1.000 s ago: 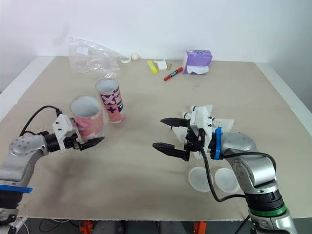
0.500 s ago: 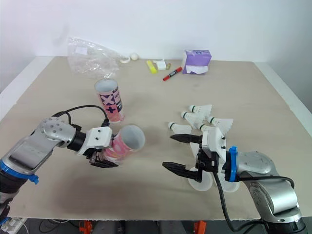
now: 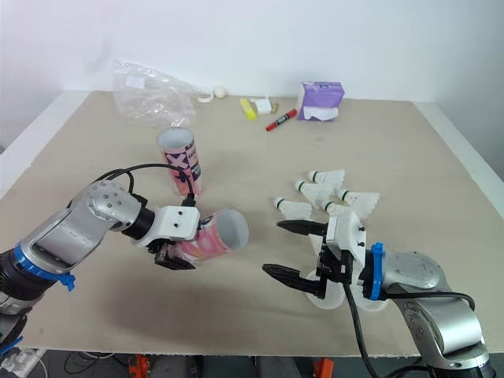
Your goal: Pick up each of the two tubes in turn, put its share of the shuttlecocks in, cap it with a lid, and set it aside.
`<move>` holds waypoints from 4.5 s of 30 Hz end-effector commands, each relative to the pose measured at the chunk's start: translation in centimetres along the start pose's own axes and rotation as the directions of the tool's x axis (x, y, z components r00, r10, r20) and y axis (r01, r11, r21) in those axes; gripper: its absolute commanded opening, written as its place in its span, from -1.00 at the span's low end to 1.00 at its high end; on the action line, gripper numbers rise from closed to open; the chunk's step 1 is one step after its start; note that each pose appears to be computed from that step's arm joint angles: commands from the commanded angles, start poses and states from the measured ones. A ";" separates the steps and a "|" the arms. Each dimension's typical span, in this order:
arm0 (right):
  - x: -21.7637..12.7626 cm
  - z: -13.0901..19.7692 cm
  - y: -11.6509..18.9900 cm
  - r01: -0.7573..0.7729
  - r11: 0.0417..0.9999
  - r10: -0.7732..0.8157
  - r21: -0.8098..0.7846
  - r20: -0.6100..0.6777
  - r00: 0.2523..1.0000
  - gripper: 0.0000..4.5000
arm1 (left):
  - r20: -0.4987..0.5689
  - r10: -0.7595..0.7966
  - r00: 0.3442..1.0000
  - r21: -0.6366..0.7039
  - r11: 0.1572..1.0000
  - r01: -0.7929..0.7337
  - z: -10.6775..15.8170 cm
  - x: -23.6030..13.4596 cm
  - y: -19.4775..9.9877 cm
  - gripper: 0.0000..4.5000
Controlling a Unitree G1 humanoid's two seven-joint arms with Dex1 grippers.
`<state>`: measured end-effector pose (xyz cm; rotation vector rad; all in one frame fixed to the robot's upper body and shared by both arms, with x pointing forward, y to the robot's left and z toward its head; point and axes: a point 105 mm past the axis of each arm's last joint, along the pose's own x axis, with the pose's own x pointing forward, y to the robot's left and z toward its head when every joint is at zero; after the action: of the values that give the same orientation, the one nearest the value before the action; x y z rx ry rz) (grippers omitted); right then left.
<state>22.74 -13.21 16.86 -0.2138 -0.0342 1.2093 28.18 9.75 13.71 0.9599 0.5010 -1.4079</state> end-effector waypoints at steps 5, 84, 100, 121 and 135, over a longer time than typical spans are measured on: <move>-2.2 2.0 -1.4 0.206 0.978 -0.206 0.008 0.048 0.977 1.00 | -0.004 -0.012 1.000 0.017 1.000 0.012 0.6 0.6 -0.1 0.70; -4.8 0.6 -2.6 0.770 0.638 -0.753 -0.005 -0.212 0.623 -0.97 | 0.022 0.018 1.000 -0.027 0.999 -0.017 0.6 1.3 0.9 0.69; 1.4 5.1 1.1 0.035 0.862 -0.182 -0.505 -0.245 0.952 -0.97 | 0.034 0.017 0.999 -0.014 1.000 -0.017 0.9 1.6 1.4 0.69; -2.2 2.1 -3.6 0.520 0.854 -0.519 -0.005 -0.064 0.852 0.97 | 0.029 0.021 0.999 -0.024 0.999 -0.021 0.8 1.5 1.4 0.69; -1.8 -3.8 -4.8 0.788 0.558 -0.771 0.259 -0.190 0.608 0.97 | 0.028 0.024 0.999 -0.030 0.999 -0.023 0.8 1.4 1.2 0.69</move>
<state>27.04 -17.19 13.60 0.0740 0.1345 0.2809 29.16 7.88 13.28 0.9077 0.4857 -1.4140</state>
